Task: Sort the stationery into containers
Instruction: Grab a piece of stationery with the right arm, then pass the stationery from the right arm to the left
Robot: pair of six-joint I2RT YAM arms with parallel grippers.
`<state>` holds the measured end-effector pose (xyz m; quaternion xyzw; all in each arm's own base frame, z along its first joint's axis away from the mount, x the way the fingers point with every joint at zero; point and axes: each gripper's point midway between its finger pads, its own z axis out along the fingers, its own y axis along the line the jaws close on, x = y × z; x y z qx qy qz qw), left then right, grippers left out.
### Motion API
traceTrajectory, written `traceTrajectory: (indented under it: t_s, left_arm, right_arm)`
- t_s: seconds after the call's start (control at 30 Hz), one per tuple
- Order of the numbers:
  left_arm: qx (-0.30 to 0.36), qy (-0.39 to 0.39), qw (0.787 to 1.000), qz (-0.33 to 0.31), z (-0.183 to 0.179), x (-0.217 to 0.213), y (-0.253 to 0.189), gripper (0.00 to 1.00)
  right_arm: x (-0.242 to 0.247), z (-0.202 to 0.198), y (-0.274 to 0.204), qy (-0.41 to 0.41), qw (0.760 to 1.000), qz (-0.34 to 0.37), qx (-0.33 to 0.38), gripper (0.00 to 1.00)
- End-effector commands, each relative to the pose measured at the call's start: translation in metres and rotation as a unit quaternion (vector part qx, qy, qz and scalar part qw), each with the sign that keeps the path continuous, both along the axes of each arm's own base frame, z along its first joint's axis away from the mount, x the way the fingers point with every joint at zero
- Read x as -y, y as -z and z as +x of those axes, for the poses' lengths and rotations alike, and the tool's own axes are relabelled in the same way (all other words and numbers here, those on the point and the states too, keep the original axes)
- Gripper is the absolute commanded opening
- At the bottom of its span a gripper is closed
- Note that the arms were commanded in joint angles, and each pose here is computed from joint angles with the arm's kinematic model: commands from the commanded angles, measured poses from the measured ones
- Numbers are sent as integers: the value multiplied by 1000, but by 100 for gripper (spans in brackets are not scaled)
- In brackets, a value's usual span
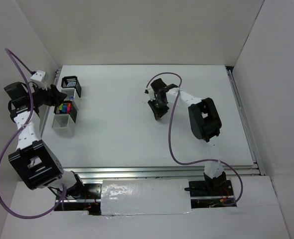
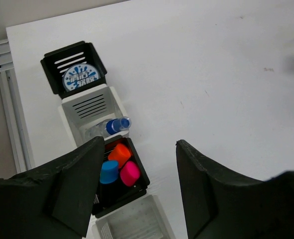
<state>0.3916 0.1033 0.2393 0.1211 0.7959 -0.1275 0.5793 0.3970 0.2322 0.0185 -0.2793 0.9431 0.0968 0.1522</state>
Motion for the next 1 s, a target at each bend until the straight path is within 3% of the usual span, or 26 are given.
traceTrajectory:
  t_s: [0.0, 0.07, 0.1, 0.27, 0.33, 0.47, 0.53, 0.67, 0.8, 0.9, 0.97]
  left_arm:
    - [36, 50, 998, 7, -4, 25, -18, 71]
    - [43, 88, 995, 15, -7, 46, -19, 69]
    - [46, 103, 993, 18, -9, 54, -18, 69]
    - [53, 242, 968, 29, -37, 126, -4, 67]
    - [45, 299, 953, 6, -55, 157, 4, 66]
    - [39, 382, 922, -43, -84, 203, 10, 66]
    - [44, 401, 915, -23, -102, 226, 16, 66]
    - [147, 394, 904, 73, -115, 257, 10, 67]
    - [226, 414, 863, 182, -133, 278, 15, 65]
    - [259, 443, 828, 228, -141, 287, 20, 61]
    - [263, 446, 822, 239, -138, 291, 22, 58]
  right_arm:
    - [-2, -5, 8, -16, 1000, -6, -11, 19]
    - [-3, -10, 5, -23, 1000, 0, -16, 3]
    - [-9, -13, -5, -31, 999, 18, -14, 1]
    - [-28, -44, -45, -96, 991, 98, -4, 0]
    - [-39, -51, -79, -121, 982, 145, 27, 0]
    - [-54, -76, -122, -151, 963, 221, 12, 0]
    - [-65, -85, -142, -168, 949, 267, -12, 0]
    - [-77, -105, -152, -167, 926, 322, -107, 0]
    - [-87, -113, -153, -152, 909, 349, -171, 0]
    - [-91, -123, -156, -156, 895, 370, -193, 0]
    - [-92, -134, -159, -173, 888, 377, -199, 0]
